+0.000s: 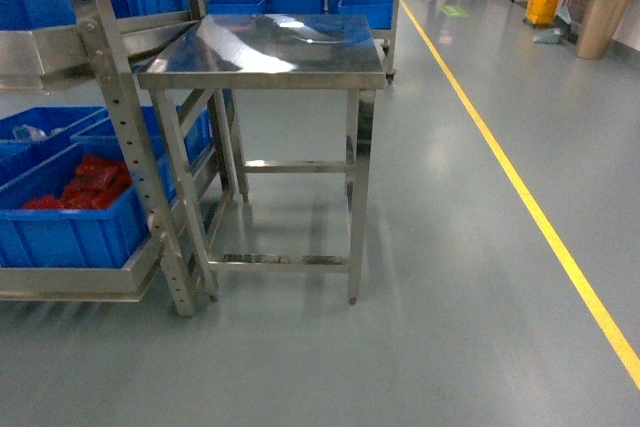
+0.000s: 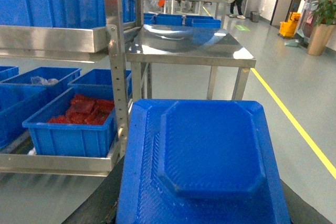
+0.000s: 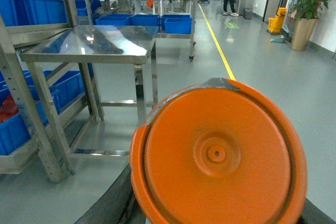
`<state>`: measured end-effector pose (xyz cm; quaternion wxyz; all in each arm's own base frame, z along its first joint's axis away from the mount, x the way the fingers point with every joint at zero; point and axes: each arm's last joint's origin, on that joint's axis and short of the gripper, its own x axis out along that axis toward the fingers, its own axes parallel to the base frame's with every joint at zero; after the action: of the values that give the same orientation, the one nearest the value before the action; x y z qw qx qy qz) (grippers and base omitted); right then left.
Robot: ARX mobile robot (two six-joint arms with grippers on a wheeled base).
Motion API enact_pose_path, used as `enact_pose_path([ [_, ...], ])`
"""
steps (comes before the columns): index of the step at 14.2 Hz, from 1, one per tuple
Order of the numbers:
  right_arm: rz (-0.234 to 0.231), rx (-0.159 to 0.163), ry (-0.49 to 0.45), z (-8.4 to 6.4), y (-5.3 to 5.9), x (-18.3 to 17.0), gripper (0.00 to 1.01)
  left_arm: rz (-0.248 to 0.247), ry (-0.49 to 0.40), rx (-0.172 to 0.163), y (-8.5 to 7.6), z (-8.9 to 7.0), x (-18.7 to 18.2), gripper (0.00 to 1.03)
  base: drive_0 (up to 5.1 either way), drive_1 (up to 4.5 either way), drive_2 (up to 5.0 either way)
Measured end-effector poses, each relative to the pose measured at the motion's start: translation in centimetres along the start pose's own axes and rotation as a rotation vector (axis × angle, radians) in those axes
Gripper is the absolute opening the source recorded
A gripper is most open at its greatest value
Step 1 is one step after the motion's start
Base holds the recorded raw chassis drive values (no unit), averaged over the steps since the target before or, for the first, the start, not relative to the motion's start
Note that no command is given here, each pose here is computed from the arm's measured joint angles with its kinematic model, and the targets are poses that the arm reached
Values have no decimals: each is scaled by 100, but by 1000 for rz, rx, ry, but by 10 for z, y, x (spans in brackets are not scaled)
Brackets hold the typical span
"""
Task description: Sort blue parts and orange caps into right shelf containers
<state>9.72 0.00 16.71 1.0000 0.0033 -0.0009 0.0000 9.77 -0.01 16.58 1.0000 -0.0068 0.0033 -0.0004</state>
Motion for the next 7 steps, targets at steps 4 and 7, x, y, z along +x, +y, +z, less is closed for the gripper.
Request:
enact_pose_path([
  [4, 0, 0, 0, 0, 0, 0, 44, 0, -2, 0, 0, 0, 0, 42, -8, 421, -437],
  [7, 0, 0, -1, 0, 0, 0, 44, 0, -2, 0, 0, 0, 0, 42, -10, 420, -440],
])
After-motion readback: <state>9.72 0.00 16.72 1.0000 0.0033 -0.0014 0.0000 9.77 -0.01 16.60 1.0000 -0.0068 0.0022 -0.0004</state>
